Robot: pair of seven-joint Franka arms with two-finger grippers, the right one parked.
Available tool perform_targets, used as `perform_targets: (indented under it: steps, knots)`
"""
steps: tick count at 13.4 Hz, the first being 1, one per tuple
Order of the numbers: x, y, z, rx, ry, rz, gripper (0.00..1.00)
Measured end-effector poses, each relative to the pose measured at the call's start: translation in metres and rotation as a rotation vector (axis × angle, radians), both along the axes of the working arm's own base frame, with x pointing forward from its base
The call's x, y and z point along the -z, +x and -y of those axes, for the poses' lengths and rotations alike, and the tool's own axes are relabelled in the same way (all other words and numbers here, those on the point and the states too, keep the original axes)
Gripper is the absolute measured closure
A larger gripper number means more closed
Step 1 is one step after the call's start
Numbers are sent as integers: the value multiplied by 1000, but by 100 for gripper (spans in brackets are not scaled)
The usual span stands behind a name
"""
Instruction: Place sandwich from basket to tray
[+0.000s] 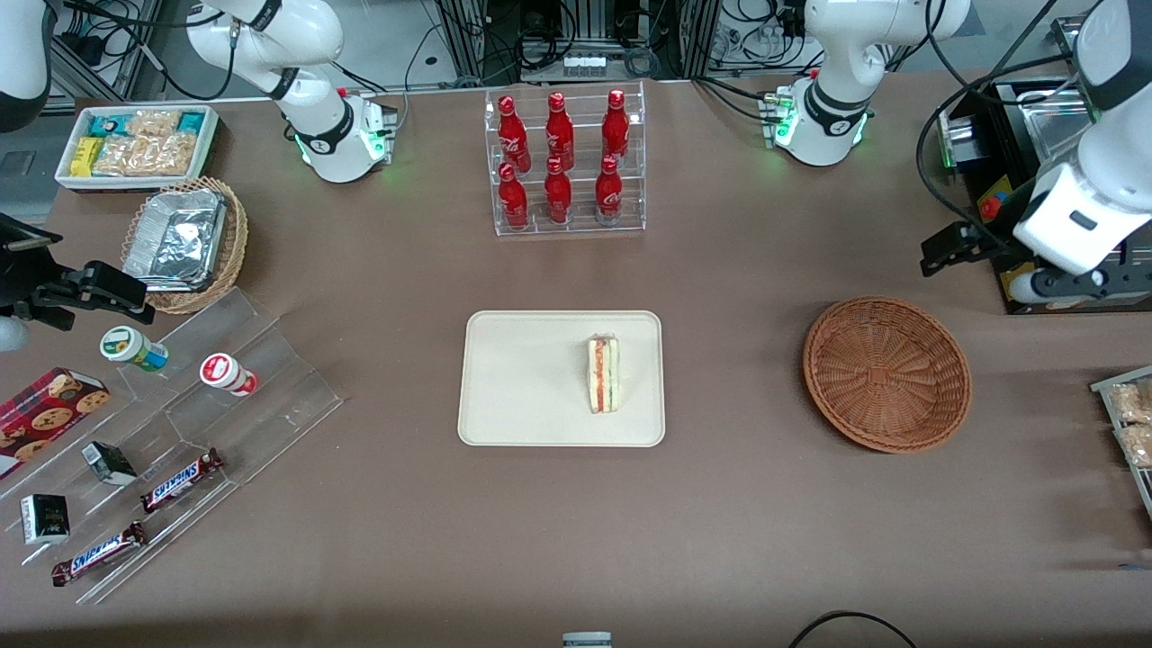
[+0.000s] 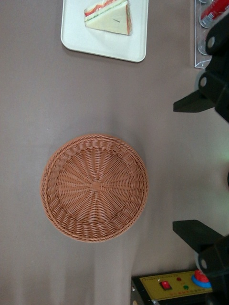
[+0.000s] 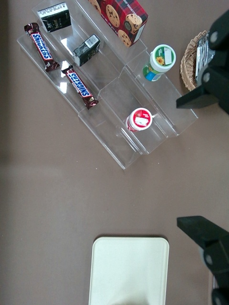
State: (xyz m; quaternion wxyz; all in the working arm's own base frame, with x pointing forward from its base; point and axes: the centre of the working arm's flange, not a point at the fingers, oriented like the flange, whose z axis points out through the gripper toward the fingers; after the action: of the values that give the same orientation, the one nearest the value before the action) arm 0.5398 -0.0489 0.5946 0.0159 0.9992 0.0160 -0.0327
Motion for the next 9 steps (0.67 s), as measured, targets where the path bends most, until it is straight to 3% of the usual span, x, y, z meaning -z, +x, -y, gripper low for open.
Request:
perform_targets:
  steps: [3,9]
  knots:
    - [-18,-9,-3,38,76,10,0]
    - [-36,-12,-3,45,89,35,0]
